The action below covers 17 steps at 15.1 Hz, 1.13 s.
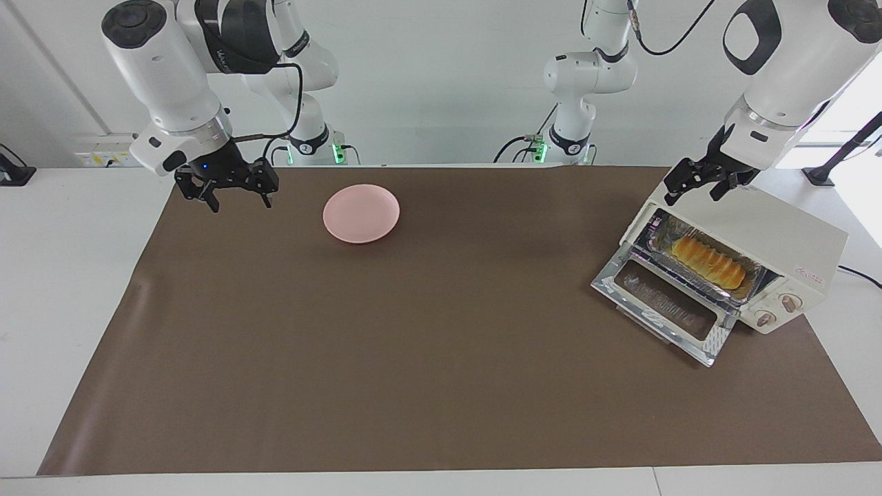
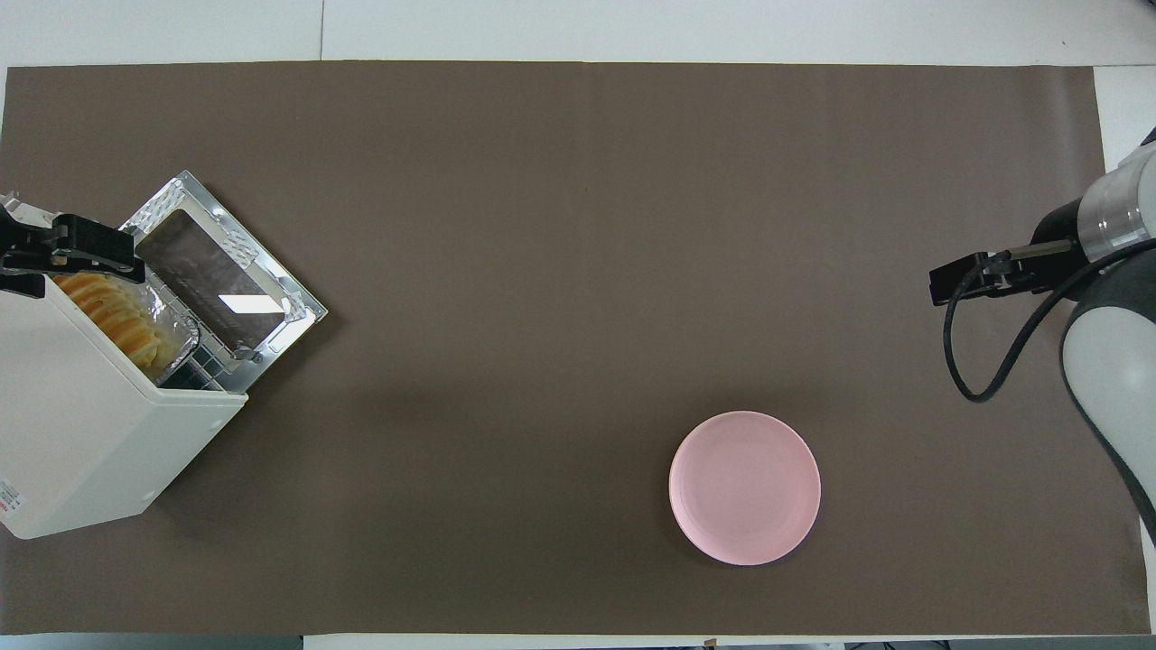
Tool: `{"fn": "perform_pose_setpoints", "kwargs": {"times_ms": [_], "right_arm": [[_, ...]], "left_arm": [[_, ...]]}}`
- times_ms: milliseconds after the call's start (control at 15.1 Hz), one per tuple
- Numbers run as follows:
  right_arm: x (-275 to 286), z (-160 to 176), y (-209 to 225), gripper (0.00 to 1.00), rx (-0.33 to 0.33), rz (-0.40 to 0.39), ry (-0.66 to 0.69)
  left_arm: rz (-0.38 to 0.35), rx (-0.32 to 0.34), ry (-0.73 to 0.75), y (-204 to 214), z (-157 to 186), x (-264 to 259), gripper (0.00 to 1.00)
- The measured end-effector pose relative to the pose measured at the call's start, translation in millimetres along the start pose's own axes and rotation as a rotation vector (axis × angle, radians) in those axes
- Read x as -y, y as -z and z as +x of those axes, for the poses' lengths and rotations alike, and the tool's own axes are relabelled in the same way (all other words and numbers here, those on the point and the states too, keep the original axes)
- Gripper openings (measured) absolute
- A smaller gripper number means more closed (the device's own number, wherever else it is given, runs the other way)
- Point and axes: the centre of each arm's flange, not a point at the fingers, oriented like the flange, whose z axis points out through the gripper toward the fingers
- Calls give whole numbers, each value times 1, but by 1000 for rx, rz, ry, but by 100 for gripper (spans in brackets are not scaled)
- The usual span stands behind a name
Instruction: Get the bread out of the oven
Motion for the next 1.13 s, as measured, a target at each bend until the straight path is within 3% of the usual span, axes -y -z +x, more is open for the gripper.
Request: {"fn": "perform_pose_setpoints", "kwargs": {"times_ms": [1128], "right_arm": [[0,0,0,100,0,0,0]], "left_arm": [[21,-27,50,5,8,5,100]]}}
